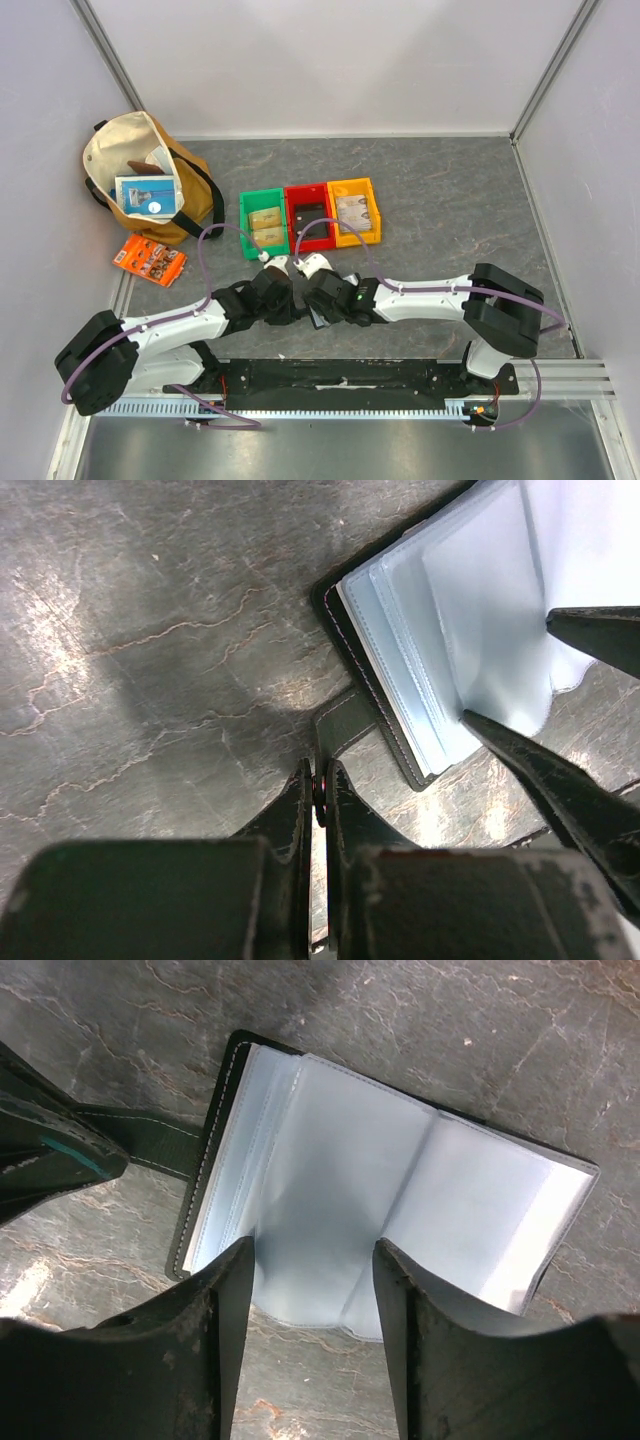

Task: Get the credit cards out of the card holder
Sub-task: Remove the credit card from the card holder.

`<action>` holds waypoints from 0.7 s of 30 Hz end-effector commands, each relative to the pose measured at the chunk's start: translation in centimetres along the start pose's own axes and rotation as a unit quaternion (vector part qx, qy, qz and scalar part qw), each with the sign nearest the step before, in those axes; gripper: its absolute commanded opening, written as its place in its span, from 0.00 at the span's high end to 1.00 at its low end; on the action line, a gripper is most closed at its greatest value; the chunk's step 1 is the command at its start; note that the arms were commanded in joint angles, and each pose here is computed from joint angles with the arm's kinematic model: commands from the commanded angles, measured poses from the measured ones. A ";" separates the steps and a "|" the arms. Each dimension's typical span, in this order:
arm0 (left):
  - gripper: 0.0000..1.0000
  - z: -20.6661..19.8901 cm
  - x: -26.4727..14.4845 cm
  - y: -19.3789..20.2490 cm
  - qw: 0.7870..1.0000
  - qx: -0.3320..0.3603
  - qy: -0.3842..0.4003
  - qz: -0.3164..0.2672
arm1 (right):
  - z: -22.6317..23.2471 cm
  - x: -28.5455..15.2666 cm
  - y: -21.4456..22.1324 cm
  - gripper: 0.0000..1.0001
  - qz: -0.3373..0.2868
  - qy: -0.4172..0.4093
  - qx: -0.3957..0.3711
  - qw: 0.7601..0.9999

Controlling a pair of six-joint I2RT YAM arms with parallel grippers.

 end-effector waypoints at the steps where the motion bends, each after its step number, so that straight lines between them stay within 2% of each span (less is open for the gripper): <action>1: 0.98 0.2 -0.1 -0.3 1.000 0.001 -0.013 -0.015 | -0.8 -1.4 -1.3 0.43 -0.015 0.012 0.027 0.999; 5: 0.98 0.5 -0.3 -0.1 1.000 0.003 -0.019 -0.015 | -2.5 -1.9 -1.3 0.42 -0.015 0.024 0.053 0.998; 11: 0.98 0.7 -0.6 0.0 1.000 0.004 -0.022 -0.016 | -6.2 -2.1 -0.3 0.39 -0.003 0.089 0.089 0.992; 16: 0.98 0.4 -0.8 -0.1 1.000 0.004 -0.008 -0.017 | -8.1 -2.2 0.9 0.39 0.028 0.138 0.096 0.985; 18: 0.98 0.1 -0.9 -0.2 1.000 0.002 0.002 -0.018 | -7.8 -2.6 0.4 0.39 0.028 0.131 0.094 0.987; 21: 0.98 -0.4 -1.0 -0.4 1.000 -0.006 0.020 -0.022 | -6.1 -3.8 -1.7 0.37 -0.016 0.088 0.086 0.992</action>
Point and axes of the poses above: each gripper's point midway between its finger pads, its own x axis out along the fingers, its own z axis along the line the jaws close on, y = z × x, the point moved 8 cm from there along -x, back along the fingers, and after that the axes turned 3 degrees about -x, right-handed, at the moved point
